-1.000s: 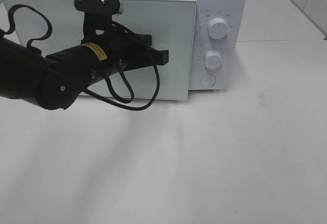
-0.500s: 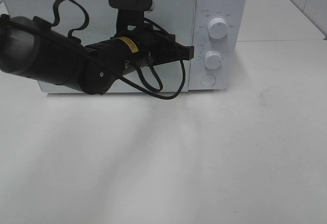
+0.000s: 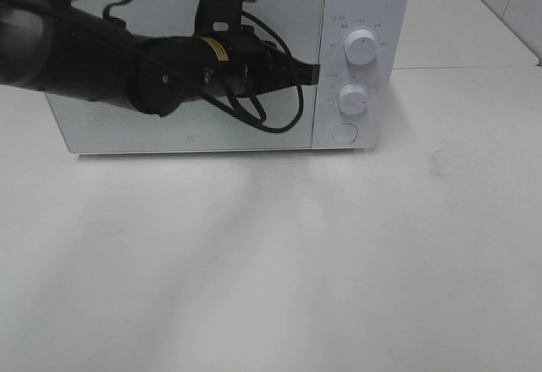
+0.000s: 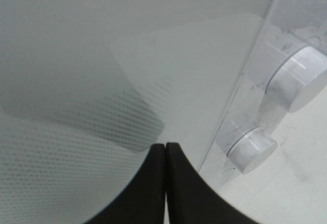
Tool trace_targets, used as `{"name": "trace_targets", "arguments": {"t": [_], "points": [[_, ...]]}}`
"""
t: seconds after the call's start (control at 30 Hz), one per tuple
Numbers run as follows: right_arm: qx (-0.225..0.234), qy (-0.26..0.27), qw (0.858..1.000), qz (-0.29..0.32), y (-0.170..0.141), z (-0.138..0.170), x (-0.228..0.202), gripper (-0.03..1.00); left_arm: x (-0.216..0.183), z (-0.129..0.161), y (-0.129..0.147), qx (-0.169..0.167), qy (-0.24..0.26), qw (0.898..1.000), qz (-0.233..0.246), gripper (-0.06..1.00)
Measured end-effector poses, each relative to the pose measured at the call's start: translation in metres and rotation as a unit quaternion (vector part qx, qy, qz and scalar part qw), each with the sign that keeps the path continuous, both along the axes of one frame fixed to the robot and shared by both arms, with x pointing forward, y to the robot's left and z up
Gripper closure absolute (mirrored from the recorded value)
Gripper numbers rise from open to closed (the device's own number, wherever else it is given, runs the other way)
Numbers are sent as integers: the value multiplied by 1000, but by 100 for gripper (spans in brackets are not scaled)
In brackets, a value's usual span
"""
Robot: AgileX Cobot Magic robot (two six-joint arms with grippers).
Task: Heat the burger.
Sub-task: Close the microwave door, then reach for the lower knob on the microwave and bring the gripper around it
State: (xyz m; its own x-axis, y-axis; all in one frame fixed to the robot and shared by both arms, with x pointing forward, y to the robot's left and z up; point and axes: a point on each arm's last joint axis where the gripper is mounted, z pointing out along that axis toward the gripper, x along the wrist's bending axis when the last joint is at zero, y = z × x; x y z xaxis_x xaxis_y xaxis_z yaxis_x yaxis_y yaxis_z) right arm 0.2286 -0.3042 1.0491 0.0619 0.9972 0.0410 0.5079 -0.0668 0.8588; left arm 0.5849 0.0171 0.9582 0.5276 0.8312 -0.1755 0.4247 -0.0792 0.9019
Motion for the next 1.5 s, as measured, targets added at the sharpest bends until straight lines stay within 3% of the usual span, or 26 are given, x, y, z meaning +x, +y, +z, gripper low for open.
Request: {"name": "trace_targets", "arguments": {"t": [0.23, 0.27, 0.3, 0.33, 0.37, 0.4, 0.43, 0.47, 0.5, 0.57, 0.63, 0.67, 0.7, 0.77, 0.8, 0.87, 0.9, 1.0, 1.17, 1.5], "points": [[0, 0, 1000, 0, 0, 0, 0, 20, -12, 25, 10, 26, 64, 998, -9, 91], [0, 0, 1000, 0, 0, 0, 0, 20, -18, 29, 12, 42, 89, 995, -17, 80], [0, 0, 1000, 0, 0, 0, 0, 20, -18, 29, 12, 42, 89, 995, -17, 80], [0, 0, 1000, 0, 0, 0, 0, 20, -21, 33, 14, 49, 98, 994, -21, 73], [0, 0, 1000, 0, 0, 0, 0, 20, -29, 40, 18, 66, 124, 990, -29, 53], [0, 0, 1000, 0, 0, 0, 0, 20, -29, 40, 18, 66, 124, 990, -29, 53], [0, 0, 1000, 0, 0, 0, 0, 20, -32, 42, 20, 75, 137, 987, -33, 40], [0, 0, 1000, 0, 0, 0, 0, 20, -40, 48, 24, 91, 160, 982, -41, 16], [0, 0, 1000, 0, 0, 0, 0, 20, -40, 48, 24, 91, 160, 982, -41, 16], [0, 0, 1000, 0, 0, 0, 0, 20, -51, 57, 32, 118, 196, 972, -52, 0], [0, 0, 1000, 0, 0, 0, 0, 20, -56, 58, 34, 128, 212, 967, -56, -2], [0, 0, 1000, 0, 0, 0, 0, 20, -64, 62, 39, 149, 241, 957, -64, -4], [0, 0, 1000, 0, 0, 0, 0, 20, -64, 62, 39, 149, 241, 957, -64, -4], [0, 0, 1000, 0, 0, 0, 0, 20, -76, 68, 48, 180, 278, 941, -74, -4], [0, 0, 1000, 0, 0, 0, 0, 20, -76, 68, 48, 180, 278, 941, -74, -4], [0, 0, 1000, 0, 0, 0, 0, 20, -88, 75, 58, 213, 303, 925, -82, -5], [0, 0, 1000, 0, 0, 0, 0, 20, -88, 75, 58, 213, 303, 925, -82, -5], [0, 0, 1000, 0, 0, 0, 0, 20, -95, 85, 73, 241, 329, 910, -76, -5], [0, 0, 1000, 0, 0, 0, 0, 20, -93, 101, 104, 239, 351, 904, -40, -5], [0, 0, 1000, 0, 0, 0, 0, 20, -96, 144, 178, 186, 341, 920, 58, -5]]}}
